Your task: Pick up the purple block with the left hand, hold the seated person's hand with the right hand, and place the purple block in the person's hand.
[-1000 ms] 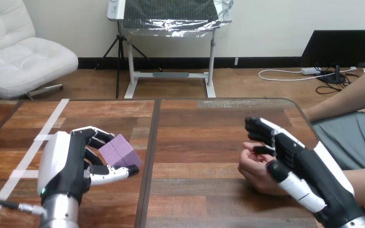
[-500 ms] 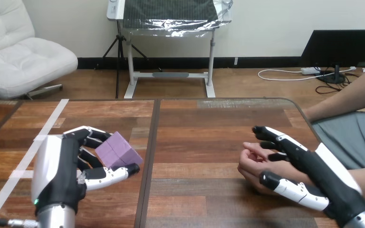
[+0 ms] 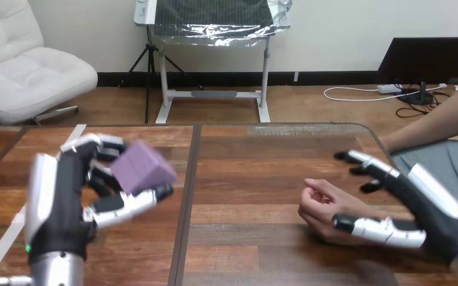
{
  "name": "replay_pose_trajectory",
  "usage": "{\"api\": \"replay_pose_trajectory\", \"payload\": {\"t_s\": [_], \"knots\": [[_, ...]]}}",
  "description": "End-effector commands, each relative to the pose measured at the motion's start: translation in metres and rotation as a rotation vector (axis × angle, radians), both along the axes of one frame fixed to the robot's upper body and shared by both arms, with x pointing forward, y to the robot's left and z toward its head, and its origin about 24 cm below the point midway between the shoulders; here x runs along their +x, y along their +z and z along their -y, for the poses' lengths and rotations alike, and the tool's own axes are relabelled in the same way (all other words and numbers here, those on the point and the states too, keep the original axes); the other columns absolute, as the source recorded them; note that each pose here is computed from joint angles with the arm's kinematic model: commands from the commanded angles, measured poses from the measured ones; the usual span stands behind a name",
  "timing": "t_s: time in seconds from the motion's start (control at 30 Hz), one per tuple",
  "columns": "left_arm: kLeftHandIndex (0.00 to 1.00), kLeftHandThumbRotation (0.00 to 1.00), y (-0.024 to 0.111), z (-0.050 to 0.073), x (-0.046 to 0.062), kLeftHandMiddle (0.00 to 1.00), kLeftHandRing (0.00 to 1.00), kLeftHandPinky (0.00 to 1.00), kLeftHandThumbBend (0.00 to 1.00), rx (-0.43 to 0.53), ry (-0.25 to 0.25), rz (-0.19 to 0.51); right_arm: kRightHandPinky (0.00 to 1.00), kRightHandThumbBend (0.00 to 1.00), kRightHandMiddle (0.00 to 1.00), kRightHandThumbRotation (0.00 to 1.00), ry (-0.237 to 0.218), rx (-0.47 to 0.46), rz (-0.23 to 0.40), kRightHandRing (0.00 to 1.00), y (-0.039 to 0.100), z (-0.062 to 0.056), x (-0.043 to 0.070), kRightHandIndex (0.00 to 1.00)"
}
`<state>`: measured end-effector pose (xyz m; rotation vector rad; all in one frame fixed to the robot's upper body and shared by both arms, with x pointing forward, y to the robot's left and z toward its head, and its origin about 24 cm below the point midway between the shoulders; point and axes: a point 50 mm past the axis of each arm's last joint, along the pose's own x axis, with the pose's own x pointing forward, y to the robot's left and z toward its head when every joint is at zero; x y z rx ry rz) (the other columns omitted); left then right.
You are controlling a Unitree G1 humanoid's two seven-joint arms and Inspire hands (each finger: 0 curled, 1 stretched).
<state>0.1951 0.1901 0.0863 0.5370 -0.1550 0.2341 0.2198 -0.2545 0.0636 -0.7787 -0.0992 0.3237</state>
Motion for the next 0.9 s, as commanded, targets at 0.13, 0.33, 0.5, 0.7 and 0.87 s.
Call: {"api": "replay_pose_trajectory", "payload": {"t_s": [0.13,0.33,0.5,0.7,0.87], "knots": [[0.41,0.0,0.035,0.004,-0.001,0.37,0.32,0.27,0.7,-0.012,-0.052,0.203,0.74,0.97,0.93,0.64,-0.019,-0.064,0.169,0.88,0.039,0.011,0.026,0.91],[0.41,0.0,0.034,0.004,-0.003,0.37,0.33,0.27,0.7,-0.02,-0.073,0.212,0.73,0.96,0.93,0.62,-0.037,-0.084,0.177,0.88,0.041,0.015,0.028,0.91],[0.41,0.0,0.033,0.005,-0.004,0.37,0.33,0.27,0.69,-0.035,-0.089,0.211,0.74,0.96,0.93,0.6,-0.048,-0.079,0.186,0.88,0.042,0.019,0.03,0.91],[0.4,0.0,0.032,0.005,-0.005,0.37,0.33,0.27,0.68,-0.049,-0.102,0.208,0.75,0.95,0.93,0.6,-0.061,-0.087,0.191,0.89,0.044,0.023,0.033,0.91],[0.4,0.0,0.03,0.005,-0.006,0.37,0.33,0.27,0.68,-0.054,-0.109,0.201,0.75,0.96,0.93,0.62,-0.073,-0.113,0.184,0.89,0.044,0.027,0.035,0.92]]}}
